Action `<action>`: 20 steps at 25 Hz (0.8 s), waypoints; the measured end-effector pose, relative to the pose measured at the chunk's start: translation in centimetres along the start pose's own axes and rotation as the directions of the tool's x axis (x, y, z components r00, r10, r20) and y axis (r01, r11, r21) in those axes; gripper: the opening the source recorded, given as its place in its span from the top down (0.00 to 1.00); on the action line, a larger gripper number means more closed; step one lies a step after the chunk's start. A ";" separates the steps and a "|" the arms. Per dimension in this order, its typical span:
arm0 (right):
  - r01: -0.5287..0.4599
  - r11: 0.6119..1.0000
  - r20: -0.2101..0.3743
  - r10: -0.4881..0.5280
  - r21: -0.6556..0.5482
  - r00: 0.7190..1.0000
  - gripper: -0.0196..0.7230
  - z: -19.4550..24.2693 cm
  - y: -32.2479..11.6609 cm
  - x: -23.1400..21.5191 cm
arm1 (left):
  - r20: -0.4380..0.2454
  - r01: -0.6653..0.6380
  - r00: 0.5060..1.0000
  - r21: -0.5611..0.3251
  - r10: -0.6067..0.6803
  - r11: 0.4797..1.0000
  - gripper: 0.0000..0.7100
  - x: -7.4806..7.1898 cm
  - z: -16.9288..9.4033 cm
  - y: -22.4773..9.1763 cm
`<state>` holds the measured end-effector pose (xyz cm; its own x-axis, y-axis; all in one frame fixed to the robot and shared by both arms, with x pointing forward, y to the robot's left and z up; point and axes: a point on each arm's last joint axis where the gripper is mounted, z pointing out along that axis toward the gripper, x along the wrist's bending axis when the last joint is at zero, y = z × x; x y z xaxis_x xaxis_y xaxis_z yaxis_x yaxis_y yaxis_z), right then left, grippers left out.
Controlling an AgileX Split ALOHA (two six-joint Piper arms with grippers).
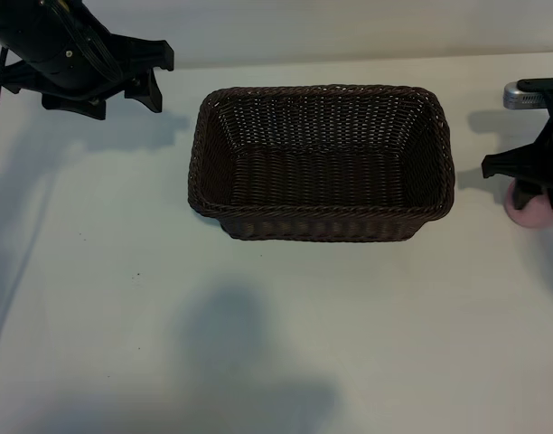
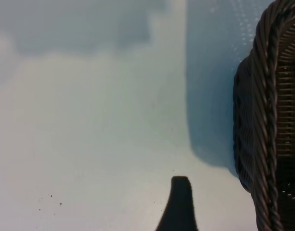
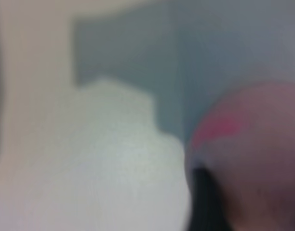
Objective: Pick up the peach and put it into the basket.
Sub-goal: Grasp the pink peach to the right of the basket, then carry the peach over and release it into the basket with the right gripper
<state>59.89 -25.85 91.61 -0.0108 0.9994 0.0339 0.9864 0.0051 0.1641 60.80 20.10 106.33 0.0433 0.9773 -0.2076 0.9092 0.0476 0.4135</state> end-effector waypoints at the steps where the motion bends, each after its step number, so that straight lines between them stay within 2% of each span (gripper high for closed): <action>1: 0.002 1.000 0.002 -0.002 0.000 1.000 0.73 0.0 0.0 0.0 | 0.000 0.000 1.000 0.000 0.000 1.000 0.18 0.0 0.0 0.0; 3: 0.001 1.000 0.002 -0.001 0.000 1.000 0.86 0.0 0.0 0.0 | 0.000 0.000 1.000 0.000 0.000 1.000 0.18 0.0 0.0 0.0; 5: -0.001 1.000 0.002 0.001 0.000 1.000 0.91 0.0 0.0 0.0 | 0.000 0.000 1.000 0.000 0.000 1.000 0.18 0.0 0.0 0.0; 9: -0.002 1.000 -0.001 0.002 -0.024 1.000 0.92 -1.4 0.0 0.0 | 0.000 0.000 1.000 0.000 0.000 1.000 0.18 0.0 0.0 0.0; 20: -0.007 0.982 -0.028 0.001 -0.189 1.000 0.92 -10.2 -1.1 0.1 | 0.000 -0.001 1.000 0.002 0.001 1.000 0.18 0.0 0.0 0.0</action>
<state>57.09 -26.07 101.47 -0.0141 0.9980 0.0615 0.9379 -0.0082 0.3468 60.79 20.10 106.32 0.0440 0.9774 -0.2070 0.9099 0.0464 0.4123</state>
